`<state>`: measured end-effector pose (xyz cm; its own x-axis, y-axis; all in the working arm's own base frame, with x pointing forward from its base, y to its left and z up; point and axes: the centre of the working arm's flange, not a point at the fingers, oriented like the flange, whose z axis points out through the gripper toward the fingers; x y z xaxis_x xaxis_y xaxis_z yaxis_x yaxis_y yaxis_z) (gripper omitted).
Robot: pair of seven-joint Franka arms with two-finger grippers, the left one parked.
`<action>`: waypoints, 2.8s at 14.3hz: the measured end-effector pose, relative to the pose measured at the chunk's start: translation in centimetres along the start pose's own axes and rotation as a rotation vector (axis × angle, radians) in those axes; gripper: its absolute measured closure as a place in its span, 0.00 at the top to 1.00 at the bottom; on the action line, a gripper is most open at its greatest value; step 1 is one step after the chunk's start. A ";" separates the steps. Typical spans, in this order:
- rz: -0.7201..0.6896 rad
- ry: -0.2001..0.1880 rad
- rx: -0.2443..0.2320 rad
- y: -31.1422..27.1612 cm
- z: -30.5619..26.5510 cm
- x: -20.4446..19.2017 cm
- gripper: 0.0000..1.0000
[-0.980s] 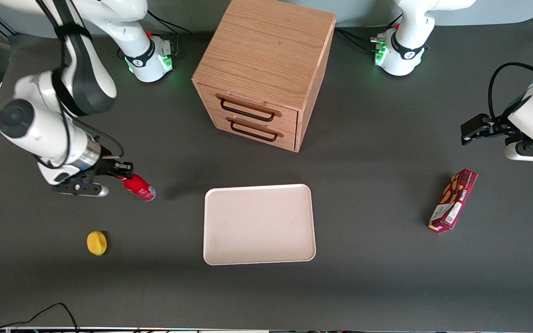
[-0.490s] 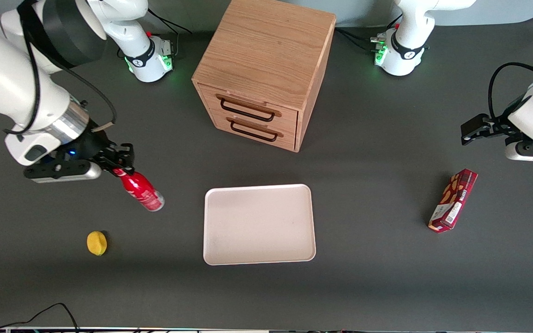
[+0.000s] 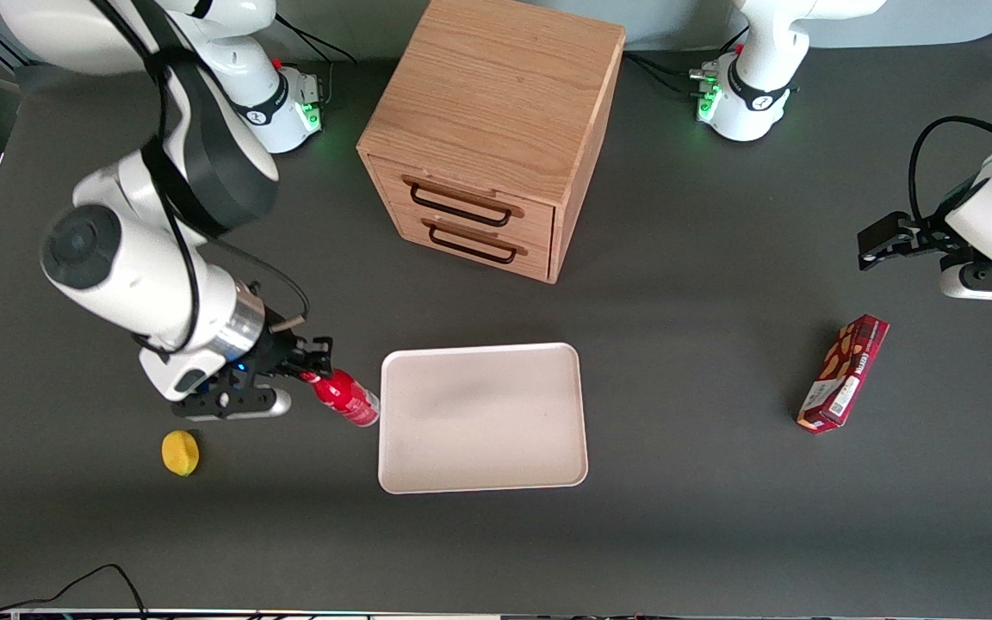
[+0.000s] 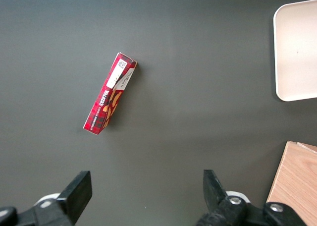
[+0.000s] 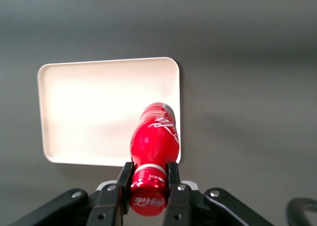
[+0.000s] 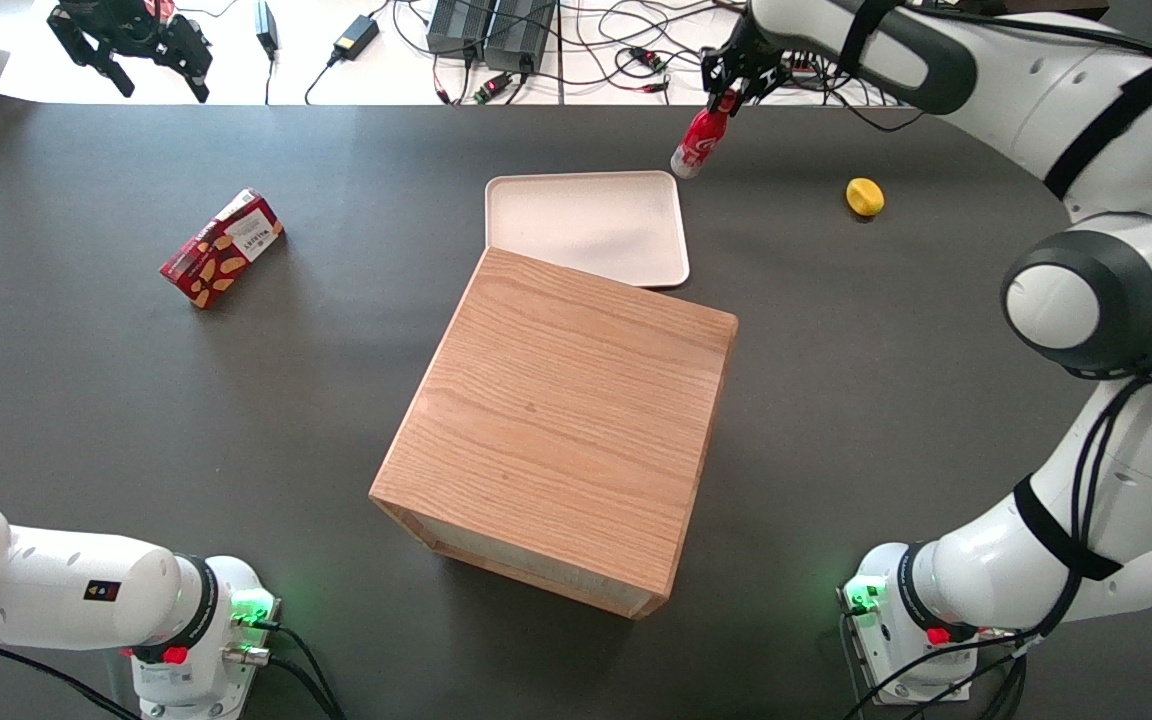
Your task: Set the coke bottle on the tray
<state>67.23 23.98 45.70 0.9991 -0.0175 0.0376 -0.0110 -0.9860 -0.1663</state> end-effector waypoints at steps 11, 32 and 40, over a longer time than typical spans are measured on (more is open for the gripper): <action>0.029 0.032 0.051 -0.9 12.8 3.1 0.32; 0.059 0.213 0.097 -3.1 4.0 5.4 0.96; 0.080 0.132 -0.111 3.2 -19.7 -4.5 1.00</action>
<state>61.92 17.59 64.43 0.9810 -0.1114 0.1590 -0.1024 -0.9927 -0.0641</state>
